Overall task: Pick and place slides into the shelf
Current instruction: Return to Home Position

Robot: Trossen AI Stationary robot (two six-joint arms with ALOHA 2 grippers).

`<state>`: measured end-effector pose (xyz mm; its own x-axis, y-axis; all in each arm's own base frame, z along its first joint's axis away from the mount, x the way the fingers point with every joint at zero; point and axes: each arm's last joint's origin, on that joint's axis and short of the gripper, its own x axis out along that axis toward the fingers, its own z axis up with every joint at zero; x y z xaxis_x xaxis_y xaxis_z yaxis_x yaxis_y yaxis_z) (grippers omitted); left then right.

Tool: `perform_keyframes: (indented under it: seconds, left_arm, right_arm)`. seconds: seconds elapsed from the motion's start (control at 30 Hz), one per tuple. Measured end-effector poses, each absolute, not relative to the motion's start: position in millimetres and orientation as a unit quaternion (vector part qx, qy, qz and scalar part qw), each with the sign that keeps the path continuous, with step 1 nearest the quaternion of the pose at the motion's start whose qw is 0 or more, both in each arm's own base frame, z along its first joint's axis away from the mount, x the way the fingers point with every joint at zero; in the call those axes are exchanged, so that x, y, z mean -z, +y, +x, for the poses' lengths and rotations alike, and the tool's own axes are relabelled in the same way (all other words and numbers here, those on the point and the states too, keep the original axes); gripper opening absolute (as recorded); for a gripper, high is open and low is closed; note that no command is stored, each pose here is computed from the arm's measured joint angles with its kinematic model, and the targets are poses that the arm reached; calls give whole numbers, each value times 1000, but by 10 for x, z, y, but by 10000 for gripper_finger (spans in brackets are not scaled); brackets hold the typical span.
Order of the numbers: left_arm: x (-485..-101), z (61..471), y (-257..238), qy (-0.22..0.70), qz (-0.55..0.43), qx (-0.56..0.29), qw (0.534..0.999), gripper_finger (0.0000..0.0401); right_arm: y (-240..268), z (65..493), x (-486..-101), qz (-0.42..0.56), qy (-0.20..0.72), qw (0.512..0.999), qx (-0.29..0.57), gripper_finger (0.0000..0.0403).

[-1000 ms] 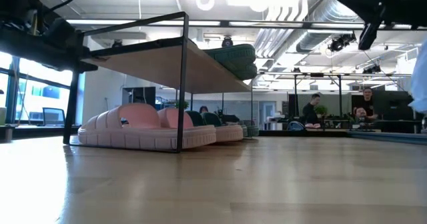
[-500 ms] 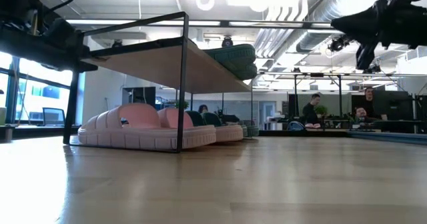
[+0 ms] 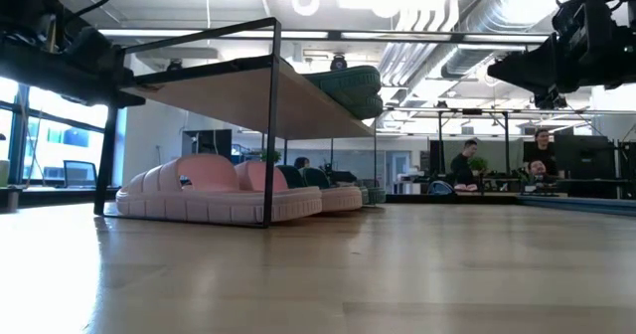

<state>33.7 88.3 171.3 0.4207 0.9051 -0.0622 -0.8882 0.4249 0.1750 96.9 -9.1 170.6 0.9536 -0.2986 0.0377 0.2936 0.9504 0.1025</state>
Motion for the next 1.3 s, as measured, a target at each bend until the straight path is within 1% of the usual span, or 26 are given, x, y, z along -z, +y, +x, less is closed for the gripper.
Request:
perform_keyframes:
  seconds: [0.13, 0.43, 1.3]
  left_arm:
    - [-1713, 337, 883, 74, 57, -533, 841, 1]
    - [-1713, 337, 883, 74, 57, -533, 841, 1]
    - [-1713, 337, 883, 73, 57, -533, 841, 1]
  right_arm:
    - [-91, 969, -1707, 22, -22, 988, 150, 0]
    - [-91, 970, -1706, 59, -28, 987, 149, 0]
    - [-91, 969, -1707, 59, -27, 987, 149, 0]
